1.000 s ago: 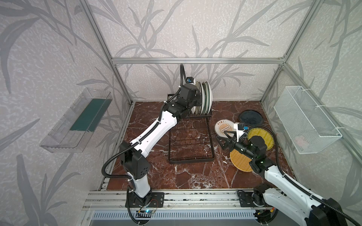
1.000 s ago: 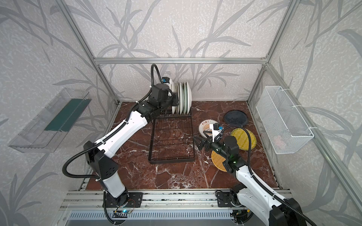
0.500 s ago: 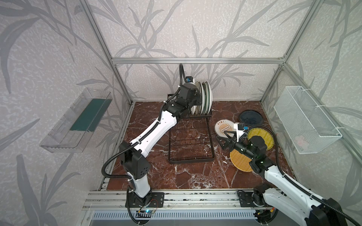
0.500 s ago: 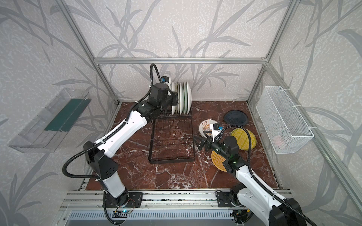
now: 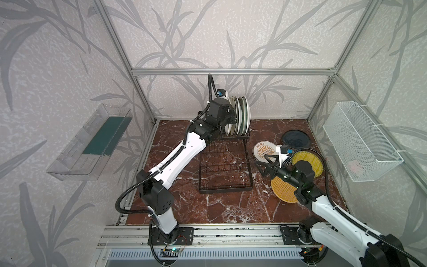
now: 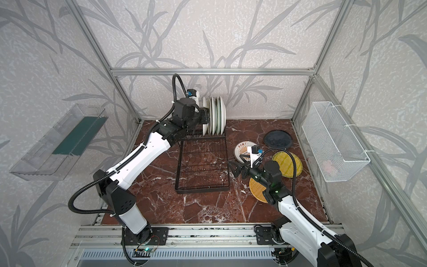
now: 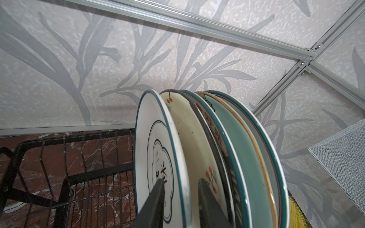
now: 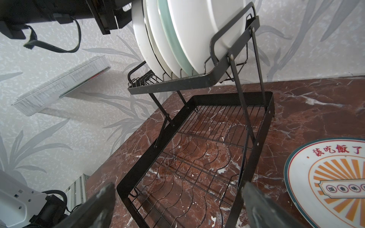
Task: Load plates into a dish rack
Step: Place the plate on the dish rack, then pick up the plate from the top-right of the table.
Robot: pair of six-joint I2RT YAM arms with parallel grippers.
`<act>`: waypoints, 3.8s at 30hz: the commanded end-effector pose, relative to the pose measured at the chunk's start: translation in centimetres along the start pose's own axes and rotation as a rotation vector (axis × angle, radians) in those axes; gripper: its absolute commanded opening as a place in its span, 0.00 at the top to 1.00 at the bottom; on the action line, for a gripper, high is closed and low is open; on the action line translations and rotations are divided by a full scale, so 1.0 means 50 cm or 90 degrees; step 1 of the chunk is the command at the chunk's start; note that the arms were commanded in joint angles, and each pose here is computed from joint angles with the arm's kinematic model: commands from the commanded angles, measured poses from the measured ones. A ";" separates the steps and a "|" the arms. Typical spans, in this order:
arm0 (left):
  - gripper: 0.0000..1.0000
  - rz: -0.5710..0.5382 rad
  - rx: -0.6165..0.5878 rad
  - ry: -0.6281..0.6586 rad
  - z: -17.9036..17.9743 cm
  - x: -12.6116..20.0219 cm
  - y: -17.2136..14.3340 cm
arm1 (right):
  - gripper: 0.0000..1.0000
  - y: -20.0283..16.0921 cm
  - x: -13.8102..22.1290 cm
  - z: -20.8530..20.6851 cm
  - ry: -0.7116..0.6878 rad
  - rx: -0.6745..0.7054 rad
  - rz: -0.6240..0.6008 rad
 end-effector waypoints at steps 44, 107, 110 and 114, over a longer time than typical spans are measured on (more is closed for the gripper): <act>0.01 0.122 -0.007 -0.515 0.029 0.368 -0.286 | 0.07 -0.066 0.043 -0.399 -0.442 -0.316 0.055; 0.01 0.020 0.018 -0.425 0.070 0.388 -0.278 | 1.00 0.076 0.073 -0.376 -0.426 -0.537 -0.038; 0.01 0.011 0.021 -0.412 0.074 0.384 -0.278 | 1.00 0.079 0.117 -0.341 -0.500 -0.545 -0.033; 0.02 -0.005 0.029 -0.403 0.078 0.377 -0.279 | 1.00 0.081 0.165 -0.288 -0.554 -0.543 -0.020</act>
Point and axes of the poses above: each gripper's point midway between its finger pads, its own x axis back along the fingers, its own z axis along the line the jaws close on, y = z × x, the point moved 6 cm from there along x, back along the fingers, and after that the axes turned 2 degrees about -x, right-handed, at the moved point
